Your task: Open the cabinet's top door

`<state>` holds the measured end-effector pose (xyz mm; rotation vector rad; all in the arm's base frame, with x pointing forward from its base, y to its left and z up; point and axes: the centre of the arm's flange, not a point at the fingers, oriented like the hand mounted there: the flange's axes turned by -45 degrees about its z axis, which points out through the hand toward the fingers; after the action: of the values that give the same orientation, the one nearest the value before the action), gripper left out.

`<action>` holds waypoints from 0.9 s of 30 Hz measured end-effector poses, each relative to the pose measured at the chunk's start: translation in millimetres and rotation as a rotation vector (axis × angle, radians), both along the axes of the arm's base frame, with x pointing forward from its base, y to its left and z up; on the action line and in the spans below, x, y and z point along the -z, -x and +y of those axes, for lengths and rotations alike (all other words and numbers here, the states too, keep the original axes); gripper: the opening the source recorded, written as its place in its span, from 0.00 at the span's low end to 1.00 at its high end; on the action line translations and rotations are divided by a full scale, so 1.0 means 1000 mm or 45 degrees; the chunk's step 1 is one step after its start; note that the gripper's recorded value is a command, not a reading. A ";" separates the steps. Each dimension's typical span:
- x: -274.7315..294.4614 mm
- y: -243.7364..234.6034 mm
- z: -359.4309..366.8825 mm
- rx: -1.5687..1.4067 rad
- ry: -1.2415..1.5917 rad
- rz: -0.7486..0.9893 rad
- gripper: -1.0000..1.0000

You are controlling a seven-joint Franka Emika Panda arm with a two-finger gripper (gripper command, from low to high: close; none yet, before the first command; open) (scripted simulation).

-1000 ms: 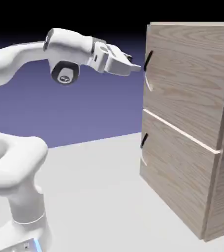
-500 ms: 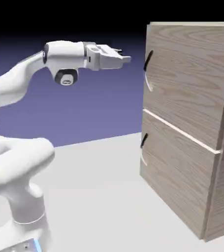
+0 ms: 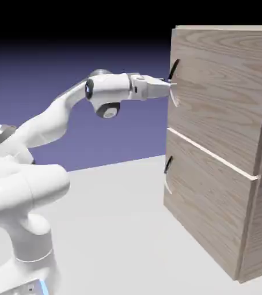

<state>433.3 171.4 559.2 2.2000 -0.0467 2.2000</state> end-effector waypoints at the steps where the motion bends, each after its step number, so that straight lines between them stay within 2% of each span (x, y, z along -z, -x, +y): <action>1: 0.000 0.000 0.000 0.000 0.000 0.000 0.00; 16: 0.000 0.151 -0.085 -0.523 0.000 -0.001 0.00; 27: 0.000 0.211 -0.150 -0.789 0.000 0.000 0.00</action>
<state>222.2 21.4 559.2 2.4544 0.7290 2.4550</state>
